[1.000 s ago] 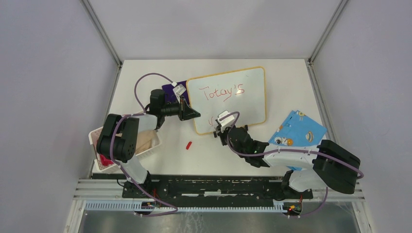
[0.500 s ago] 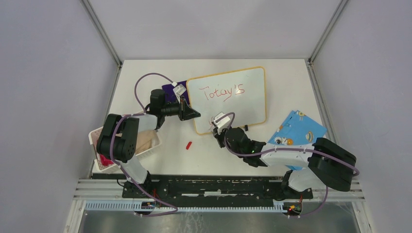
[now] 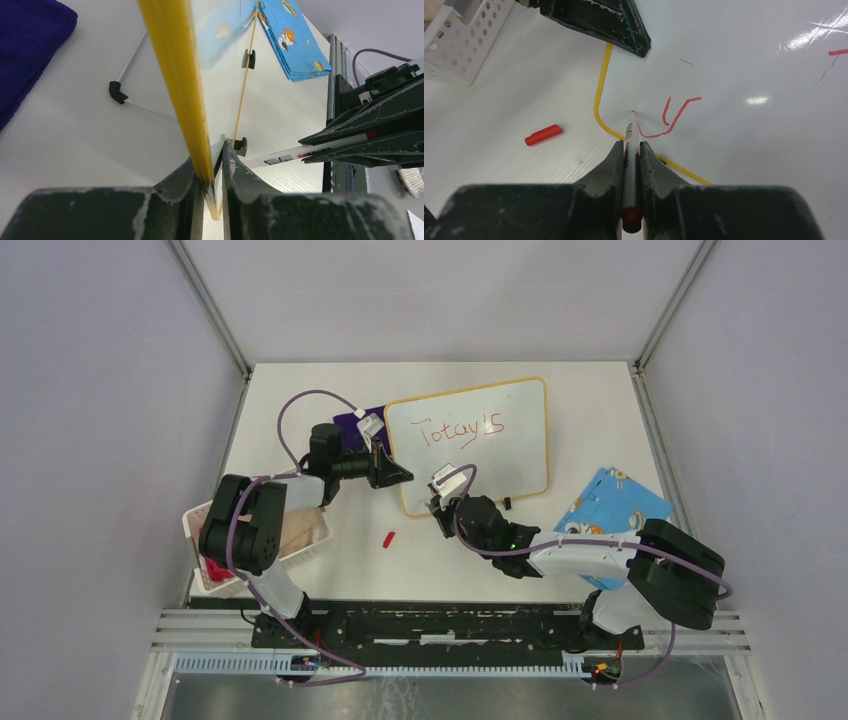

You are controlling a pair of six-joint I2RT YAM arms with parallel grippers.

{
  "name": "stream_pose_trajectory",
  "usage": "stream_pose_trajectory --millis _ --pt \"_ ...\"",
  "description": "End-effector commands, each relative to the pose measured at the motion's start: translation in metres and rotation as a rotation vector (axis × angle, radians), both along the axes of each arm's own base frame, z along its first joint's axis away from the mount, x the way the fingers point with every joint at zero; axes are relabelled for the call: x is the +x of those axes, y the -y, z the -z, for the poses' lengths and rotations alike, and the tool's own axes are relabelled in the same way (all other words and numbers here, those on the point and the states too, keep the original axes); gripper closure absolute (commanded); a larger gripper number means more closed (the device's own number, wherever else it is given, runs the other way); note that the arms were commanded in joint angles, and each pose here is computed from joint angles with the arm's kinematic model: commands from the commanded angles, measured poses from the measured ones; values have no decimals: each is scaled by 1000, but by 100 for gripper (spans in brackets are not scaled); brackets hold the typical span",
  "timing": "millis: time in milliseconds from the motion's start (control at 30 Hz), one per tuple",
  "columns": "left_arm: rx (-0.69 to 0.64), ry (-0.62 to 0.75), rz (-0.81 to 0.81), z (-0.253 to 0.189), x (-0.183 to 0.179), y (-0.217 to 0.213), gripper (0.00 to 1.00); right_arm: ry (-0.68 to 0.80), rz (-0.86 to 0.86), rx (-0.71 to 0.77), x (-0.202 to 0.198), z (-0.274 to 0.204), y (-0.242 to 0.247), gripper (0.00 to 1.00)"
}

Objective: Write a sentence on the whiteboard

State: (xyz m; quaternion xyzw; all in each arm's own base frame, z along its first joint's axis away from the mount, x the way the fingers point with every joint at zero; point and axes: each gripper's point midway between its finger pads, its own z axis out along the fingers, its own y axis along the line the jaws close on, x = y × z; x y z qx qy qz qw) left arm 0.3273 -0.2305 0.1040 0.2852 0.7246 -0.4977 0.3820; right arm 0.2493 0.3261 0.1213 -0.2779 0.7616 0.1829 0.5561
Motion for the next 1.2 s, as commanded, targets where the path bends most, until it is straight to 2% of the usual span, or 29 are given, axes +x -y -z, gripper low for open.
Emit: stream_pose_trajectory --millis 0,467,767,1167 --pt "140 9 -33 43 -1 -3 98 37 47 39 10 -20 -3 100" --pt "140 10 -32 43 0 -2 98 25 147 11 19 -10 43 100" --pt "141 11 -32 42 0 -3 98 77 152 97 16 -43 55 100" --pt "142 9 -30 42 -1 -2 98 100 147 115 31 -61 46 100"
